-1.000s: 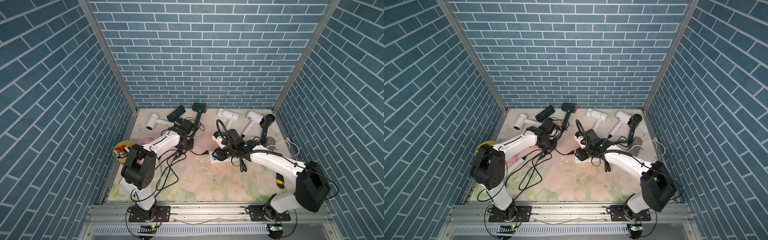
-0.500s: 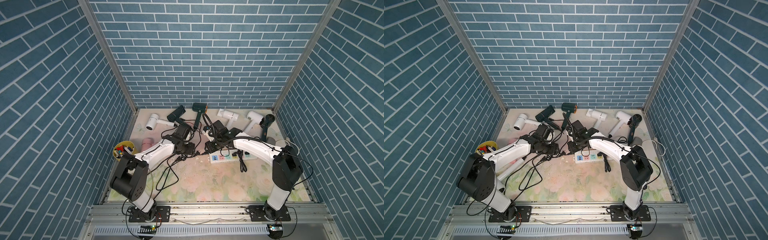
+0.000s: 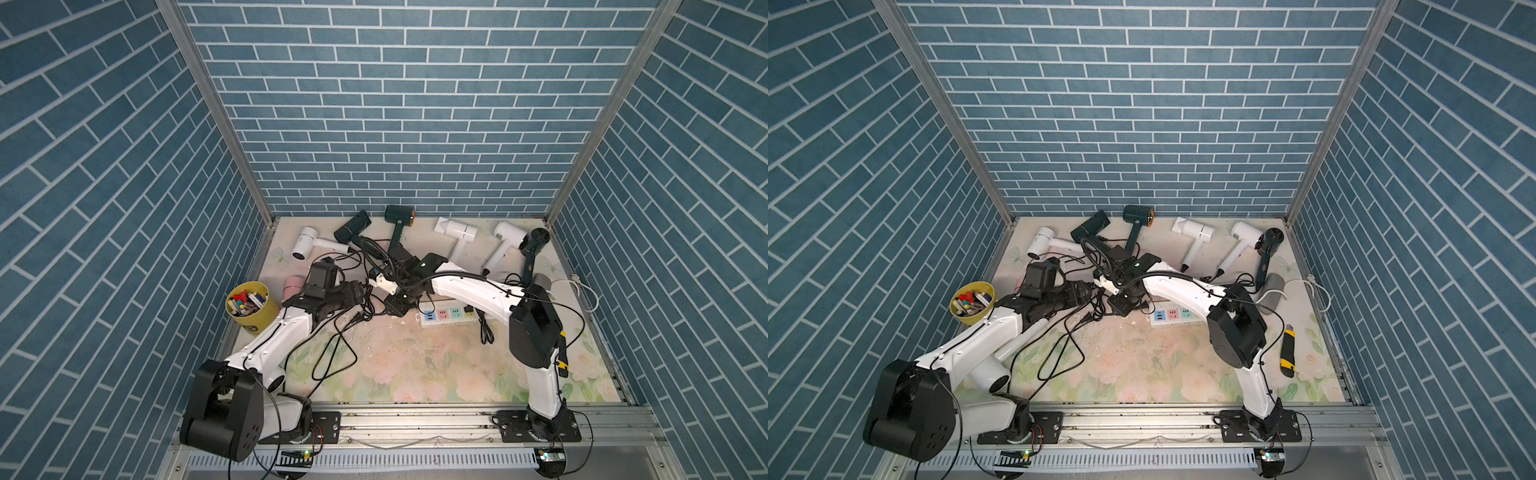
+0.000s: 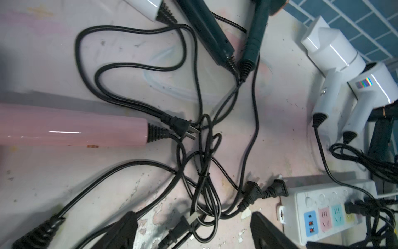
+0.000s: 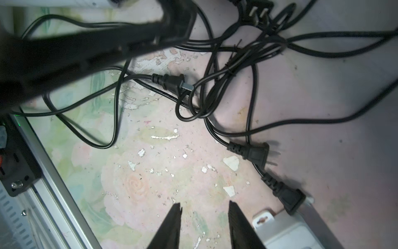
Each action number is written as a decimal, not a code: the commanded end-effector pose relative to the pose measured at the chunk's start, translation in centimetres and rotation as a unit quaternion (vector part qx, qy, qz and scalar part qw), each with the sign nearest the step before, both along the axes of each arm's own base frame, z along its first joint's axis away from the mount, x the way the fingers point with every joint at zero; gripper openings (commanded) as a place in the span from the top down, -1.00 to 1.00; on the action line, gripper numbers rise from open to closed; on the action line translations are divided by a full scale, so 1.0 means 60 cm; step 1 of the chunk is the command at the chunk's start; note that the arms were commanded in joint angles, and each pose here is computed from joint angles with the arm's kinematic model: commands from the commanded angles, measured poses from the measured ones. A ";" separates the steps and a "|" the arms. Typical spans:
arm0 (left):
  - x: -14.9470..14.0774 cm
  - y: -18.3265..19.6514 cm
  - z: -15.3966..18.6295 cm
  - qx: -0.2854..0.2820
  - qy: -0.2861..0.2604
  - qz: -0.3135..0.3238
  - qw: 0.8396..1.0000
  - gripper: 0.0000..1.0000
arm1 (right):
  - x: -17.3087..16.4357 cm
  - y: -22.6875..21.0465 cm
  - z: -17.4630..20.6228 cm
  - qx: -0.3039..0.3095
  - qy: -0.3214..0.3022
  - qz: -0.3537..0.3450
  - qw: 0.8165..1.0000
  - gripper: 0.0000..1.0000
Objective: Charge the blow dryers
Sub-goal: Adjust the charging cable at the center of the board, then pick up the plug from the center of the board.
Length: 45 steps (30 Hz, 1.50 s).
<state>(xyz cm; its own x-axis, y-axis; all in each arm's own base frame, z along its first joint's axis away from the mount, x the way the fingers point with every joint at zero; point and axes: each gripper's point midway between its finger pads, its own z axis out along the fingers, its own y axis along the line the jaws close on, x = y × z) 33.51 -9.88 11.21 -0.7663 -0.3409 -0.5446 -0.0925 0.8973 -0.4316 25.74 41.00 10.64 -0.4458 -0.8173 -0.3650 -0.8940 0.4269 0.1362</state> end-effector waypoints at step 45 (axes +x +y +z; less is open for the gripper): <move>-0.001 0.054 0.014 -0.048 -0.046 0.065 0.996 -0.77 | 0.056 -0.105 -0.110 -0.198 -0.003 0.109 0.974 -0.05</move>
<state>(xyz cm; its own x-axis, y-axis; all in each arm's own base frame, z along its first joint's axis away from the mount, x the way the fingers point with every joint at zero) 33.41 -6.88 12.41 -0.6624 -0.4823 -0.5732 -0.1543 0.8366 -0.5256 29.24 35.62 5.14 -0.3340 -0.9396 -0.0747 -0.9423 0.3348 0.0009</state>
